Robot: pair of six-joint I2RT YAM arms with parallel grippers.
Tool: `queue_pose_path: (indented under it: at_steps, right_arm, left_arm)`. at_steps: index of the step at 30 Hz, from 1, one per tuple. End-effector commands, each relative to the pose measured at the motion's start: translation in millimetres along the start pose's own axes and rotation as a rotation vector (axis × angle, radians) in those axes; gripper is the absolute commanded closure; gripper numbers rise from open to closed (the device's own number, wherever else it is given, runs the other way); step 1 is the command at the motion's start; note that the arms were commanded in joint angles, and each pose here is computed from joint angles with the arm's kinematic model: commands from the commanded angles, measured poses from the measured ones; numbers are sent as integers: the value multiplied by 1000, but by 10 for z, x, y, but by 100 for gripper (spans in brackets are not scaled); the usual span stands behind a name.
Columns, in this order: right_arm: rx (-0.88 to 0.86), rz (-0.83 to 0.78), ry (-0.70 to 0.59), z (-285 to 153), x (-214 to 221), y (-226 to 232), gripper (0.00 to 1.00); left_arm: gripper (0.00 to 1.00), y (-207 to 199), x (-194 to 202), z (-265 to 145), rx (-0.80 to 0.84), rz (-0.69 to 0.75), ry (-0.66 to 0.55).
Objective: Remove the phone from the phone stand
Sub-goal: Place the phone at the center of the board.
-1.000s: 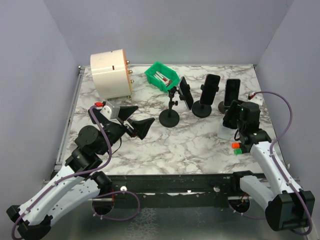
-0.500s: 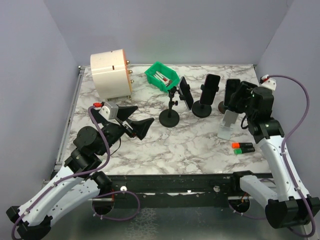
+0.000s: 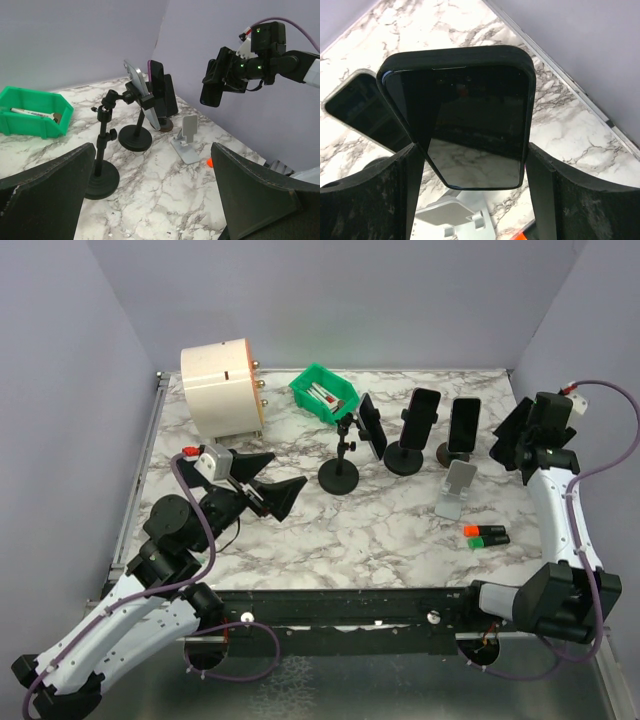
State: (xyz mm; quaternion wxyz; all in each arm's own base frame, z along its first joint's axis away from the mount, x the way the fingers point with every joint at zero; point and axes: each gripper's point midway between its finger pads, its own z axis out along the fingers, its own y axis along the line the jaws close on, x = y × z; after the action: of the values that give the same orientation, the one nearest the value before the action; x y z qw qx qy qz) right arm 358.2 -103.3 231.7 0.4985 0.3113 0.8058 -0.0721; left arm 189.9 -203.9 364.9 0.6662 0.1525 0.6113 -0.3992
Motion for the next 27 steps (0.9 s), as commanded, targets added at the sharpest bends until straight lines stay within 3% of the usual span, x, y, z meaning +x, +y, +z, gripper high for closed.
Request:
queue_pose_path:
  at_steps: [1,15,20,27]
  right_arm:
    - [-17,17,-5,41,-117,39,46]
    - [106,114,192,524,590,-551,47]
    - [46,153,90,323,356,-459,48]
    - [-108,107,-112,-411,-258,-1,50]
  left_arm:
    - [1,-92,-99,-51,42,-18,-28]
    - [1,-107,-167,-111,39,-23,-54]
    - [1,-139,-154,-112,53,-26,-48]
    - [1,-141,-127,-98,53,-24,-39]
